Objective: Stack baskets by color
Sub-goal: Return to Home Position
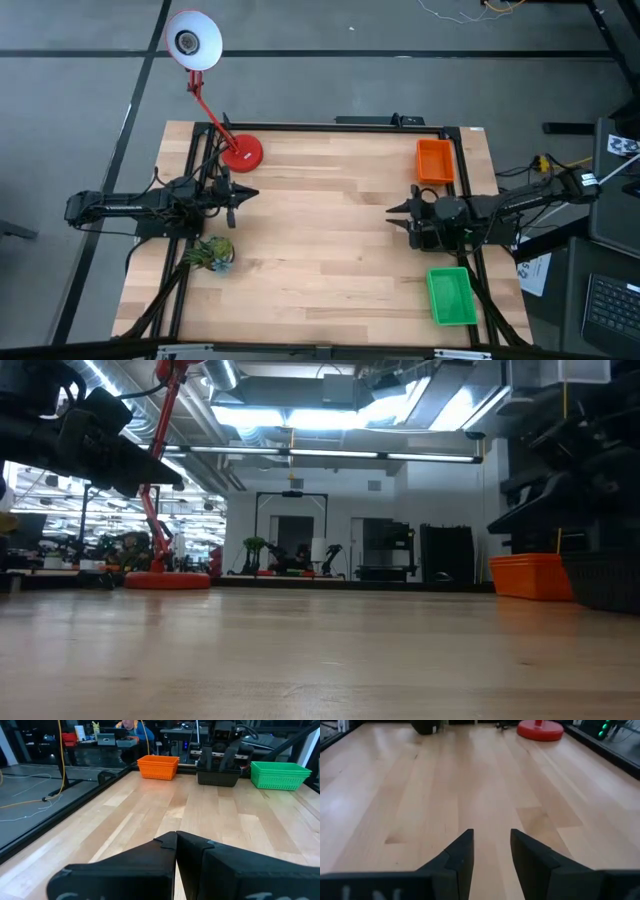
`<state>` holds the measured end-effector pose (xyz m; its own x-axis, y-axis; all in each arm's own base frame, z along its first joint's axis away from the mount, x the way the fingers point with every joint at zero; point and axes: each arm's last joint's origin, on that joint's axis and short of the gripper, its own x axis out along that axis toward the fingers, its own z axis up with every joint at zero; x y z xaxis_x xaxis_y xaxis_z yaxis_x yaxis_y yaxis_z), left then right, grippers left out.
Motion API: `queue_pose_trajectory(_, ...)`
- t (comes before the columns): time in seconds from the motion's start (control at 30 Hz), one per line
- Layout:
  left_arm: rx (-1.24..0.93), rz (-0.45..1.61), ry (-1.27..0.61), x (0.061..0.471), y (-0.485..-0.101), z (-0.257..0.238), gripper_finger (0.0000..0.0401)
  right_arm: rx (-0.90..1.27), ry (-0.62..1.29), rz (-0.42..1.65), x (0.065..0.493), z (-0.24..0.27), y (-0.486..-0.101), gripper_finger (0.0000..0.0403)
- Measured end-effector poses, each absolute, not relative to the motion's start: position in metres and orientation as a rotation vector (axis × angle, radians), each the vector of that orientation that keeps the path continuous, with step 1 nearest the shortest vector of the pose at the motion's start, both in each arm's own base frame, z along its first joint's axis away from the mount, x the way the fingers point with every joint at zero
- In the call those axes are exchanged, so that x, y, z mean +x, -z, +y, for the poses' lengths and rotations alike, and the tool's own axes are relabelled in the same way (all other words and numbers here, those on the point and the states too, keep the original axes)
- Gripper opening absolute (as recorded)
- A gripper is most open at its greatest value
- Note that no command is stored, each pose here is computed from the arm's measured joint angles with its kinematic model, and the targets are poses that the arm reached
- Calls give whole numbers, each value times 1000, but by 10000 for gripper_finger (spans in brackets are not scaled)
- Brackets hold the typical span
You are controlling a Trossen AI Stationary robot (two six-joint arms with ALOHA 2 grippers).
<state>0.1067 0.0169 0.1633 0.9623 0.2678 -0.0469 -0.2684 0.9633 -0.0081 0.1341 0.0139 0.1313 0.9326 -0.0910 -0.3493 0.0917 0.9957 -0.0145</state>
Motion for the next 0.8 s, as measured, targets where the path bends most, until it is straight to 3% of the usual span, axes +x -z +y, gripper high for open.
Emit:
queue_pose_trajectory(0.27,-14,46,-272,107,-163,17,0,-38,89,277,131,13,-138,128)
queue_pose_trajectory(0.53,-14,46,-272,107,-163,17,0,141,98,136,125,13,-153,128)
queue_pose_trajectory(0.8,-14,46,-272,107,-163,17,0,183,84,-31,116,11,-170,128)
